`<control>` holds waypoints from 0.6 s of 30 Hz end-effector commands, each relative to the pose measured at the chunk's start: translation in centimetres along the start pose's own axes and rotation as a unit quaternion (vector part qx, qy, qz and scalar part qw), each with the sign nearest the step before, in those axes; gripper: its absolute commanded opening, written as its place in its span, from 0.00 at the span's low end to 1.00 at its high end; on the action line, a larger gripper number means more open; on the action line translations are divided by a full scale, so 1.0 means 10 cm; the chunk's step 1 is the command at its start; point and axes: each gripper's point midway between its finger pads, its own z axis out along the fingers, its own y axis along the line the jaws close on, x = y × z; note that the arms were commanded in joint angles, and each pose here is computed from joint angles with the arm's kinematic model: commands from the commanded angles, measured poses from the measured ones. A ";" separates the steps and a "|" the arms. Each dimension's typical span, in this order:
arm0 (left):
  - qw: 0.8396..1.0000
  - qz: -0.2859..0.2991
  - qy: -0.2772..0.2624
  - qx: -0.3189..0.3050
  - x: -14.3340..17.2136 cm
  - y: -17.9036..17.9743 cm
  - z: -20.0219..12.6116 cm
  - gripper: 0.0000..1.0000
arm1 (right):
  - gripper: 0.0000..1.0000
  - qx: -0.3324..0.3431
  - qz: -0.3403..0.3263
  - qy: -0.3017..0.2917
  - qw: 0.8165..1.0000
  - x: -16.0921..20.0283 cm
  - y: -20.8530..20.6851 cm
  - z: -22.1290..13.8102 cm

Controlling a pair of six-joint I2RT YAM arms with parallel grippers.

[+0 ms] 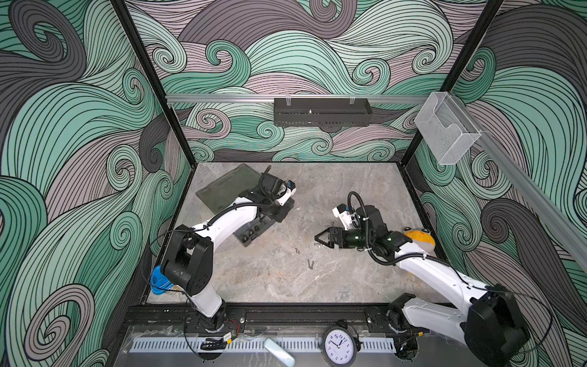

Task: Sort the screws and nuts into containers
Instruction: Place the nut into the container.

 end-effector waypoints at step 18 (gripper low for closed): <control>0.994 -0.047 0.014 -0.094 -0.35 1.20 0.76 0.15 | 1.00 -0.005 0.004 0.026 1.000 -0.18 -0.26 0.32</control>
